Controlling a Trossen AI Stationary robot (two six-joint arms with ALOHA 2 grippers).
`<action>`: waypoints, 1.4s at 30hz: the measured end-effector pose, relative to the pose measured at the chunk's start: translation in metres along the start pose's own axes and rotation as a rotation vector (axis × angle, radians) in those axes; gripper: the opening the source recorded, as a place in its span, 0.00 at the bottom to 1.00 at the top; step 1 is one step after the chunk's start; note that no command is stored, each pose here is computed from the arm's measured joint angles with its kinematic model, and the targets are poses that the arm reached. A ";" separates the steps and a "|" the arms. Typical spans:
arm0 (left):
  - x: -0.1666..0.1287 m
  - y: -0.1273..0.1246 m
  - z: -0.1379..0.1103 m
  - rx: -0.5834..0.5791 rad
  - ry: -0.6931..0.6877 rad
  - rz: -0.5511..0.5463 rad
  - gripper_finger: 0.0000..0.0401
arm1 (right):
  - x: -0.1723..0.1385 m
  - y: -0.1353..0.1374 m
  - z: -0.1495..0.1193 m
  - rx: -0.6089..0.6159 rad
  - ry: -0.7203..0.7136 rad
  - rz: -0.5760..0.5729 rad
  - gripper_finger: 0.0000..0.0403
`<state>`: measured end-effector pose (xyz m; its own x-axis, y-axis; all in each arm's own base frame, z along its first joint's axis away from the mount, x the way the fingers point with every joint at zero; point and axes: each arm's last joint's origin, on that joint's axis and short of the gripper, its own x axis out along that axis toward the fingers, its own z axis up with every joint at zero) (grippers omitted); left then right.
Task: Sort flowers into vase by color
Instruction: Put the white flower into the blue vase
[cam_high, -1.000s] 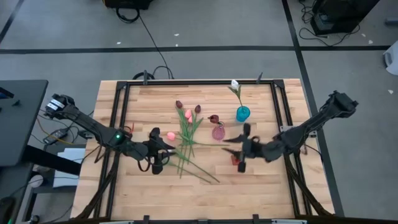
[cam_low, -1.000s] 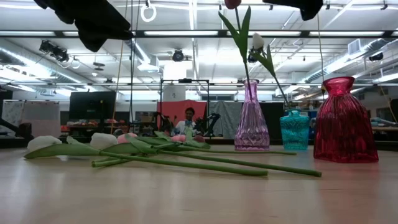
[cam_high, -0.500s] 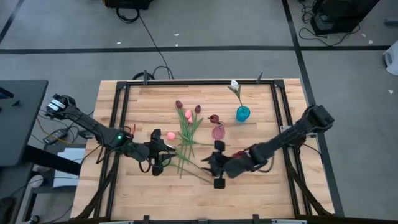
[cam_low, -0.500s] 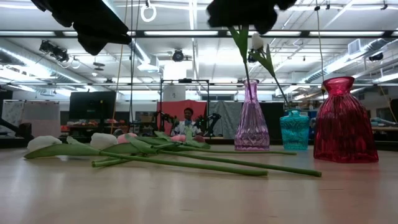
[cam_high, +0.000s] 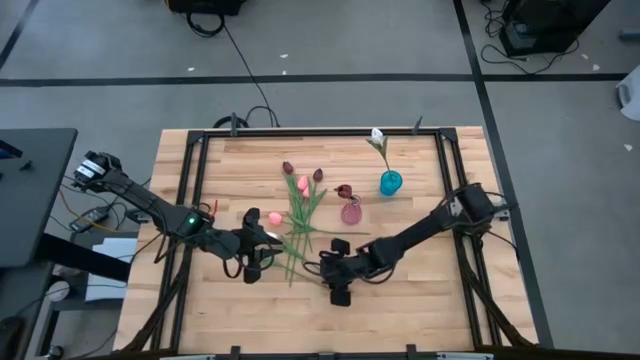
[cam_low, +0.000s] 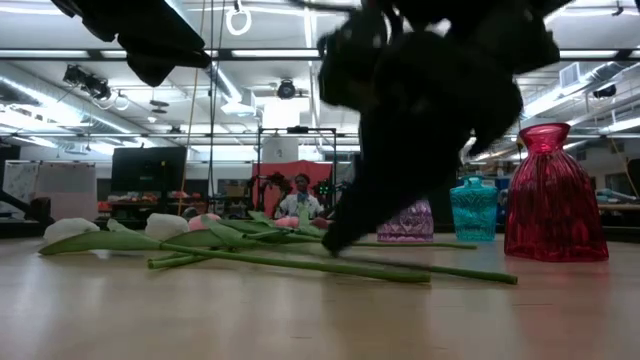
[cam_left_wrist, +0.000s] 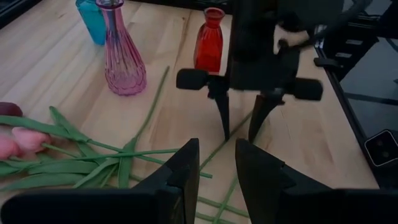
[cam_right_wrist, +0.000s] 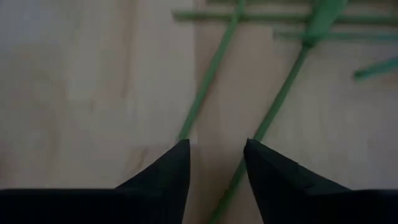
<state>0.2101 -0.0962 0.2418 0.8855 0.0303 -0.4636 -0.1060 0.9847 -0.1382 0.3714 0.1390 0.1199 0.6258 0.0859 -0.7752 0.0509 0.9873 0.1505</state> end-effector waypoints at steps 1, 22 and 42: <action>0.000 0.000 0.000 0.001 0.000 0.001 0.27 | 0.003 0.000 -0.002 0.001 -0.002 -0.011 0.42; 0.000 0.000 0.000 -0.006 0.012 -0.018 0.27 | -0.006 0.007 -0.004 0.021 -0.049 -0.137 0.37; -0.004 -0.008 0.006 0.027 -0.059 -0.070 0.27 | -0.031 0.010 0.003 0.018 -0.061 -0.148 0.02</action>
<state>0.2096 -0.1031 0.2500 0.9155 -0.0292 -0.4013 -0.0317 0.9890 -0.1443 0.3544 0.1456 0.1473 0.6567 -0.0697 -0.7509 0.1600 0.9859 0.0484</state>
